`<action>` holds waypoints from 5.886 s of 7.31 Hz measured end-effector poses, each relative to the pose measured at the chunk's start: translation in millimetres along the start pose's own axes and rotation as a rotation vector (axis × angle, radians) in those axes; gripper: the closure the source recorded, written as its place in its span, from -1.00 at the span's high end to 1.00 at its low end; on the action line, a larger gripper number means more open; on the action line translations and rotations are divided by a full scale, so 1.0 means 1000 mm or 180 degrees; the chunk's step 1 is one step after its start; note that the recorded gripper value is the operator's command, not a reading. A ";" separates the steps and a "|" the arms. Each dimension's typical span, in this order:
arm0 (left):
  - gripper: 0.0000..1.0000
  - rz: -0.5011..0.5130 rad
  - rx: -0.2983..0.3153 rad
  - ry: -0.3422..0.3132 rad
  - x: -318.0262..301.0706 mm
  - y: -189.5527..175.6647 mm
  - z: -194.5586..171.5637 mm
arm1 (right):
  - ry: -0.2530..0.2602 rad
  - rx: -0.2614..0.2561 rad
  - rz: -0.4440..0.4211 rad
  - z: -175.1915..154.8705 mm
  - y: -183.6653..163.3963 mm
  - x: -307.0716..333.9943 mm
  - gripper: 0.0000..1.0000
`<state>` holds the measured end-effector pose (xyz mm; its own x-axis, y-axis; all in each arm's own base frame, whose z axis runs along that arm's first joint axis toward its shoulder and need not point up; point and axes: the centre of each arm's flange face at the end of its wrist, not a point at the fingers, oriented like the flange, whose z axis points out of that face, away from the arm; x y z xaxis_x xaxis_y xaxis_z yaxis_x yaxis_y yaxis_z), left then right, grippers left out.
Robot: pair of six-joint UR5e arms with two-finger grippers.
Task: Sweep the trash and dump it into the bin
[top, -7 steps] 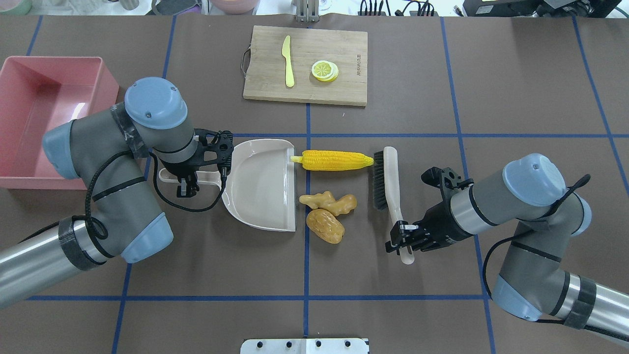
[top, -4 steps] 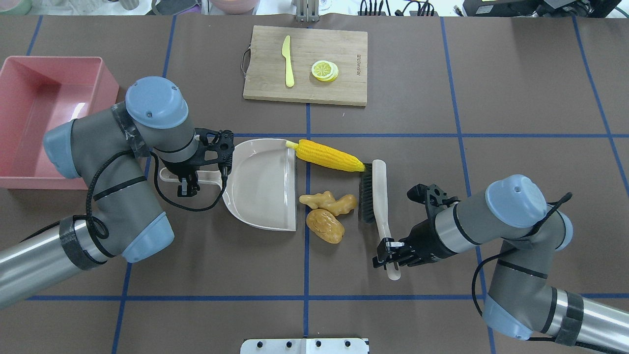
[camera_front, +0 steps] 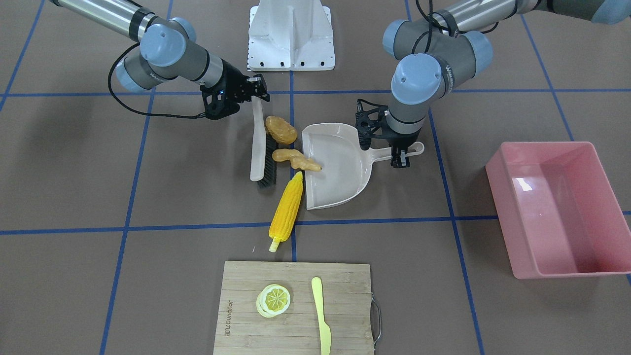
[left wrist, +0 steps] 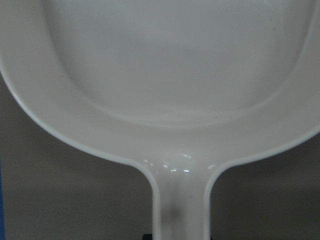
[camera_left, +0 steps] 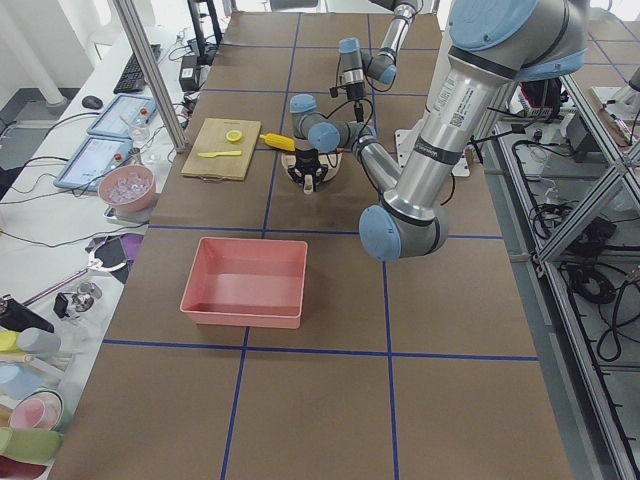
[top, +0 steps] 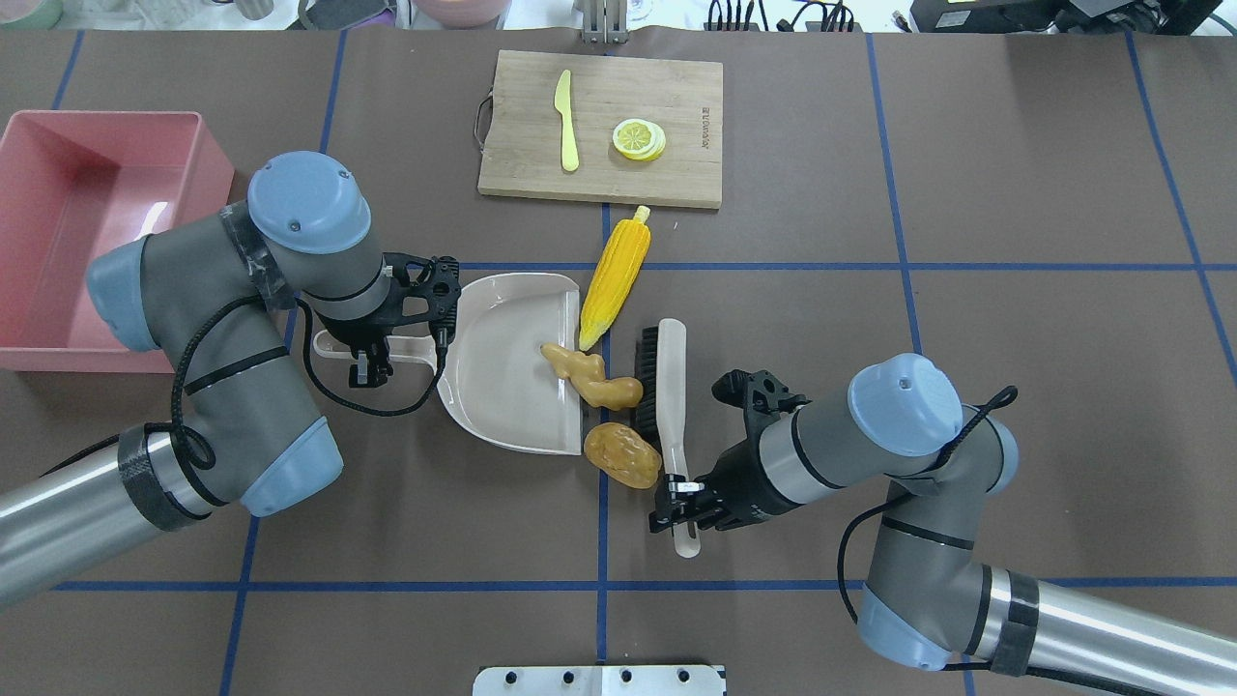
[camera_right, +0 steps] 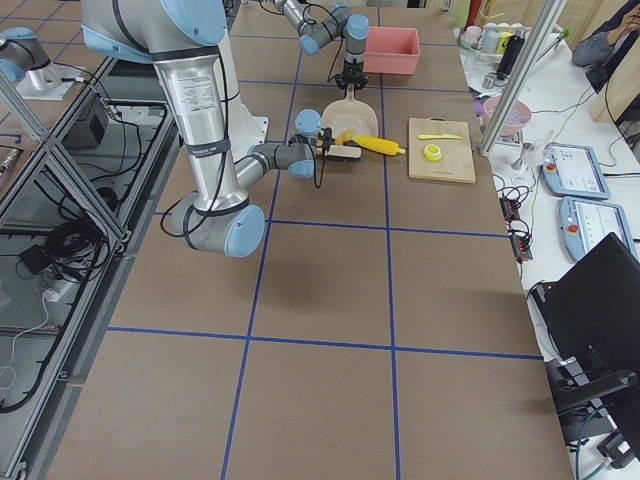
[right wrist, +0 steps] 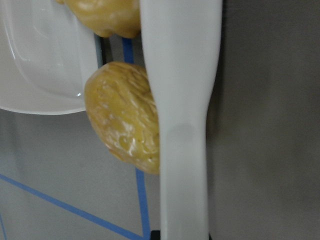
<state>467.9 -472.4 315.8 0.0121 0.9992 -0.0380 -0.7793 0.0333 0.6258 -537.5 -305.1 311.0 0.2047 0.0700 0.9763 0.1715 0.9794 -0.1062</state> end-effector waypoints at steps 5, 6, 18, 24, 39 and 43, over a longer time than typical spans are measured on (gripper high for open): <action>-1.00 0.0000 -0.0006 0.0003 0.000 0.001 0.001 | -0.0016 0.0097 -0.0048 0.034 0.011 -0.071 -1.00; -1.00 0.0002 -0.0001 -0.0001 0.000 0.001 0.000 | -0.0003 0.0095 -0.0037 0.026 0.007 -0.078 -1.00; -1.00 -0.0019 -0.0006 -0.0005 -0.002 0.008 0.001 | 0.0443 -0.0230 -0.1980 -0.125 -0.241 0.066 -1.00; -1.00 -0.0025 0.0011 -0.0015 -0.005 0.009 -0.001 | 0.0254 -0.0801 -0.1835 -0.075 -0.235 0.040 -1.00; -1.00 0.0008 0.0044 -0.0014 -0.003 0.001 -0.003 | 0.0237 -0.0805 -0.1179 0.006 -0.102 -0.088 -1.00; -1.00 0.0011 0.0061 -0.0023 -0.003 0.000 -0.002 | 0.0283 -0.0942 -0.0636 -0.078 -0.080 -0.075 -1.00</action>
<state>466.6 -475.8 314.4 0.0141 0.9994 -0.0302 -0.7672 0.0302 0.6407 -491.5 -403.3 232.1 0.2197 -0.1467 0.9645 0.4852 0.8741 0.0224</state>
